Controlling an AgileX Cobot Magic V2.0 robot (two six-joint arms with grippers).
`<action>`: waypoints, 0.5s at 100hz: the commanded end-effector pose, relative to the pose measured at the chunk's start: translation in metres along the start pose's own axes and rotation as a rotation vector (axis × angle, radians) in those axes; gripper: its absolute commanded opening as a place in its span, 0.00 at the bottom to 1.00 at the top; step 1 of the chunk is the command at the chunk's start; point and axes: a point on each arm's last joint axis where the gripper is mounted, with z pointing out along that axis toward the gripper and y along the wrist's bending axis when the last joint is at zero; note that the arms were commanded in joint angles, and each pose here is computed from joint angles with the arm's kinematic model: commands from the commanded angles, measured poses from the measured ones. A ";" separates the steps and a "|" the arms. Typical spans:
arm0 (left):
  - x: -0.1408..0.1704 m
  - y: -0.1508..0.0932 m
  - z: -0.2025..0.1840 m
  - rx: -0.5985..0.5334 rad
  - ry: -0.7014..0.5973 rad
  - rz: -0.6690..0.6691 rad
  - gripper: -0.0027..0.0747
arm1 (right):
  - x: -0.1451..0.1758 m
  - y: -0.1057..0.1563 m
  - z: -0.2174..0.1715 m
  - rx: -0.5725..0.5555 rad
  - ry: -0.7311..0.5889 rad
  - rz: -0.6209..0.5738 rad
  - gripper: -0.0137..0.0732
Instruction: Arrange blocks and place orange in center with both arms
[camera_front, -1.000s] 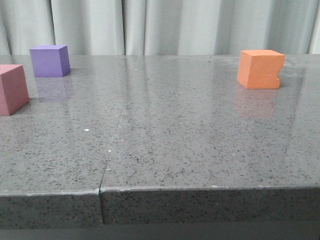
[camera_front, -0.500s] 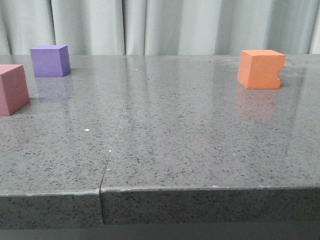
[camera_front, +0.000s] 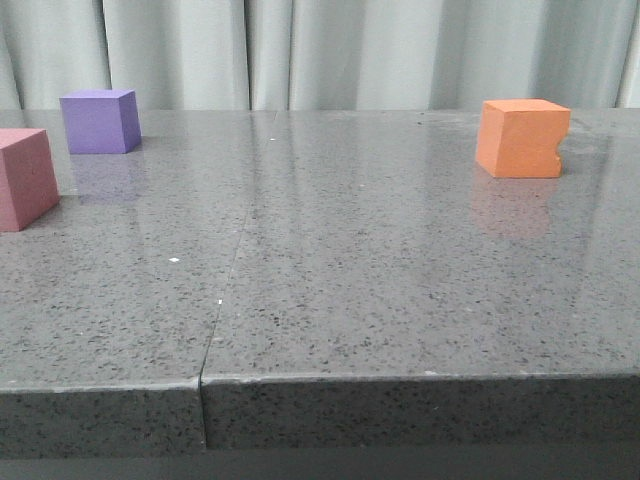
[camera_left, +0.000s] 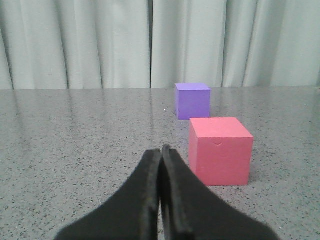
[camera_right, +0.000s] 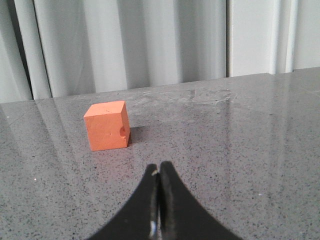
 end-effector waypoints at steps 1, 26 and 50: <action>0.004 0.000 -0.001 -0.003 -0.068 -0.004 0.01 | -0.025 0.003 -0.001 0.003 -0.042 -0.021 0.08; 0.004 0.000 -0.001 -0.003 -0.068 -0.004 0.01 | -0.055 0.007 0.005 0.023 0.049 -0.021 0.08; 0.004 0.000 -0.001 -0.003 -0.068 -0.004 0.01 | -0.084 0.011 0.023 0.041 0.143 -0.021 0.08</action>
